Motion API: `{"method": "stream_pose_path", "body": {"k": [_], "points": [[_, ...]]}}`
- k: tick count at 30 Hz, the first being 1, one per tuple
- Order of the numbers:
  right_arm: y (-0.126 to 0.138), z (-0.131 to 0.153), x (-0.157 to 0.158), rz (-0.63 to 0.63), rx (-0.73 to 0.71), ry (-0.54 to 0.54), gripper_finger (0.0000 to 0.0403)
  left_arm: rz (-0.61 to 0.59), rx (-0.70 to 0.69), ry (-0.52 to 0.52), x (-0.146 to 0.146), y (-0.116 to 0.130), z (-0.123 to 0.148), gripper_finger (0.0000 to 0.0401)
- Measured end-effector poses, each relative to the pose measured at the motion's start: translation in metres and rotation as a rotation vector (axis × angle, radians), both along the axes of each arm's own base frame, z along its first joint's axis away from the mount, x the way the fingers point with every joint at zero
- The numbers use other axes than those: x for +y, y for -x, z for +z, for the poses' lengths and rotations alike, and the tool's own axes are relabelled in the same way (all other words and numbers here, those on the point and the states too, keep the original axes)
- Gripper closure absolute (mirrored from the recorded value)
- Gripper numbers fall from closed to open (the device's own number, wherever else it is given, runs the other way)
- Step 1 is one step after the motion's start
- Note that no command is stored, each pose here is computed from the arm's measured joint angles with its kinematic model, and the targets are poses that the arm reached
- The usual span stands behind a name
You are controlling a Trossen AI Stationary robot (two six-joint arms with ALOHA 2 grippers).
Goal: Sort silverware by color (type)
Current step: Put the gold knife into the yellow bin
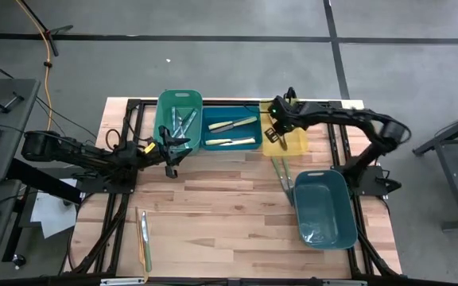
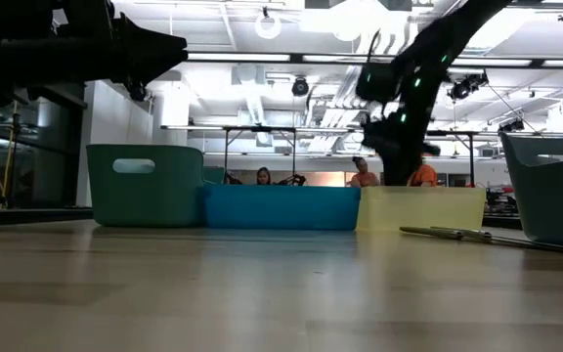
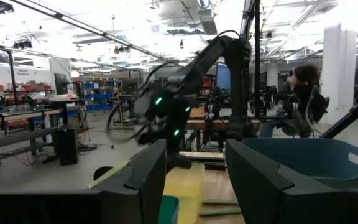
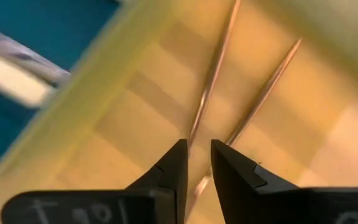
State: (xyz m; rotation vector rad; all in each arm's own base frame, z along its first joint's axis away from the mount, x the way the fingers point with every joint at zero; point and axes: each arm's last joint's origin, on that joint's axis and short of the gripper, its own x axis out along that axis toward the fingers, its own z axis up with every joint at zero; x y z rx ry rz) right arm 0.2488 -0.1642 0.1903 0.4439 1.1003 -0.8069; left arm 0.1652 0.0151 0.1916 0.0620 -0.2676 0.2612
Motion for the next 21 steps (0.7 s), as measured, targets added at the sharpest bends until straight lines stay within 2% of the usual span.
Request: {"method": "stream_pose_path", "body": {"k": [3,6,12,16,18,21], "points": [[0.006,0.021,0.021,0.056,-0.057,0.105,0.0337,0.016,0.005,-0.015,0.000,0.000,0.000,0.0243],[0.013,0.036,0.047,0.100,-0.213,0.225,0.0336,0.042,0.007,-0.012,0.001,0.000,0.000,0.0243],[0.026,0.028,0.101,0.232,-0.791,0.373,0.0336,0.036,0.011,0.011,0.001,0.000,-0.001,0.0243],[0.032,0.024,0.122,0.408,-1.118,0.456,0.0336,0.024,0.025,0.010,0.001,0.000,-0.002,0.0243],[0.034,0.027,0.126,0.473,-1.195,0.496,0.0336,0.006,0.027,0.005,0.000,-0.001,-0.003,0.0243],[0.031,0.036,0.129,0.538,-1.226,0.542,0.0336,-0.039,0.032,-0.007,-0.001,-0.001,-0.003,0.0243]]}}
